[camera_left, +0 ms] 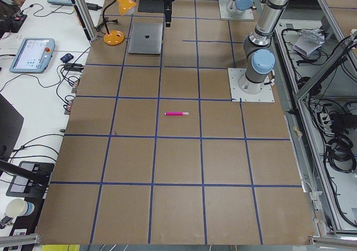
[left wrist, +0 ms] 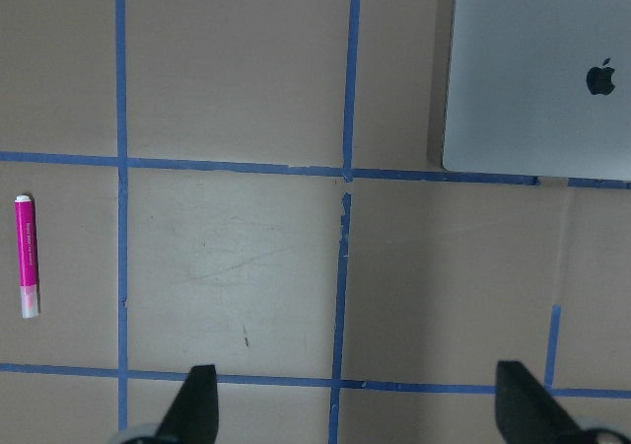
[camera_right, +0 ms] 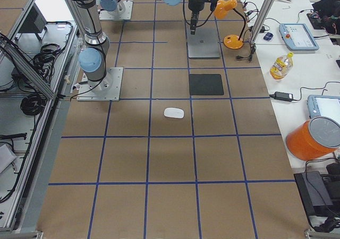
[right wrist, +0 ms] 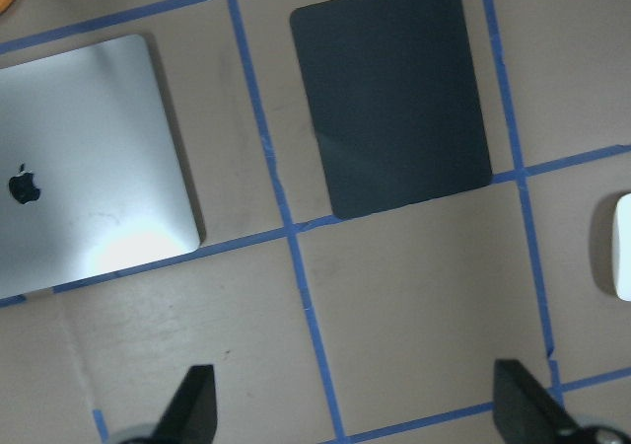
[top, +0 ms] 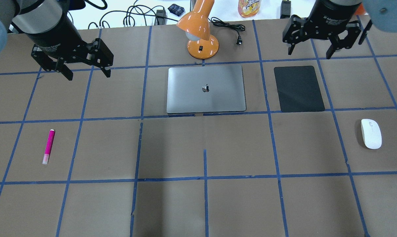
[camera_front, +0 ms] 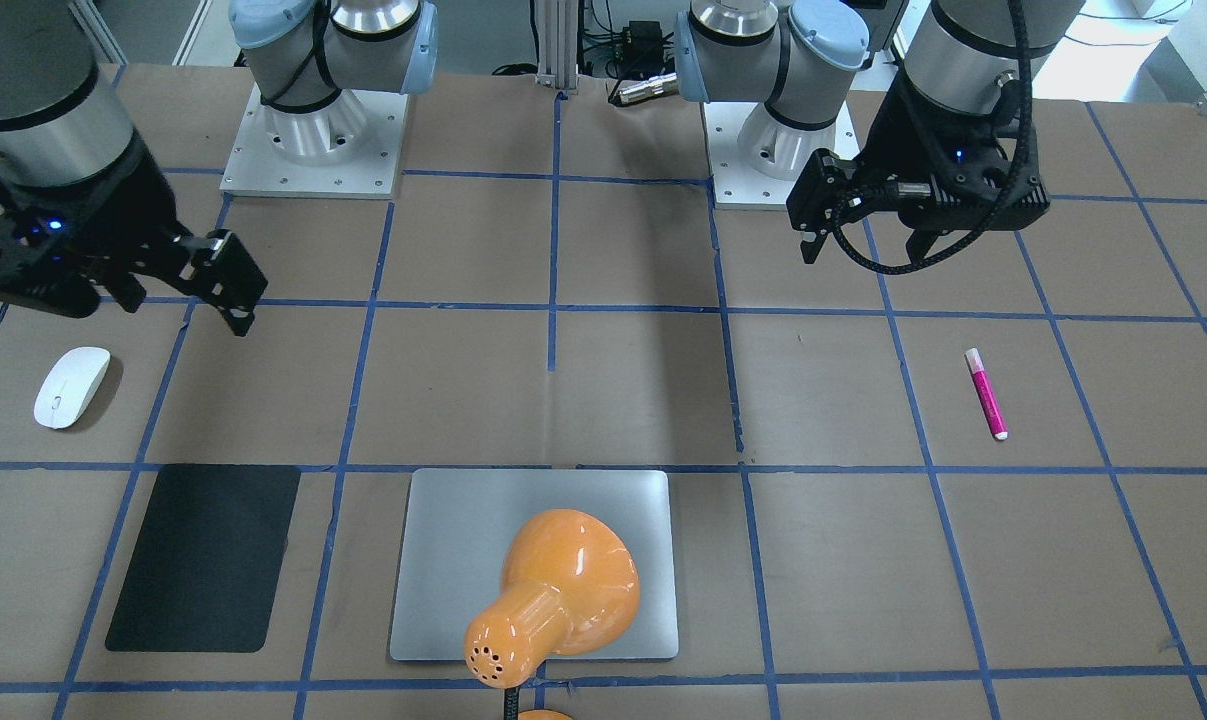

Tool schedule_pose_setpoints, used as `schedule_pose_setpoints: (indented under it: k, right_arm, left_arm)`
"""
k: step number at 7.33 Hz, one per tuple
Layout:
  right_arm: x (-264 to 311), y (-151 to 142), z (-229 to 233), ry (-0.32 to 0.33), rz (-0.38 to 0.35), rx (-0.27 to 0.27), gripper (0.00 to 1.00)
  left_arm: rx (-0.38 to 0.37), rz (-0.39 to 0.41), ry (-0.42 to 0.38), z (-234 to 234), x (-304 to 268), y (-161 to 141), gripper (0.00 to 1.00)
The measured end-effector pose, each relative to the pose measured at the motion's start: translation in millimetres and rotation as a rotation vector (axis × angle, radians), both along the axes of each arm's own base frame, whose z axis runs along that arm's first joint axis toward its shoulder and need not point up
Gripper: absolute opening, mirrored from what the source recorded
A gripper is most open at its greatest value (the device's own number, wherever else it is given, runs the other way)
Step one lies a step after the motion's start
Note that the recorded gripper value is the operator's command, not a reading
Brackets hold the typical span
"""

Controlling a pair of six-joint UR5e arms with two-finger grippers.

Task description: Place pen and mouse around notebook

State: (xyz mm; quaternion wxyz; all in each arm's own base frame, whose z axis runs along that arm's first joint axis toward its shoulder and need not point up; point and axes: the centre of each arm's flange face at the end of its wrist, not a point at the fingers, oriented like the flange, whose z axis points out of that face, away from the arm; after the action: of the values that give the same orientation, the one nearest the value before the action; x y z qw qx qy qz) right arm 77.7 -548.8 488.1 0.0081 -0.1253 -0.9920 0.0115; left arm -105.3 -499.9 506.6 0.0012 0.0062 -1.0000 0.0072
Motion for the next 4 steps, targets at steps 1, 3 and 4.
schedule_pose_setpoints:
  k: [1,3,4]
  right_arm:
    - [-36,-1,-6,0.002,-0.05,0.024,1.0]
    - [-108,3,-43,-0.01,-0.083,0.073,1.0]
    - [-146,9,-73,-0.012,-0.065,0.068,1.0]
  left_arm:
    - [0.021,-0.008,0.004,-11,30,-8,1.0]
    - [0.055,0.069,0.026,-69,141,-15,1.0]
    - [0.045,0.083,0.03,-115,205,-6,1.0]
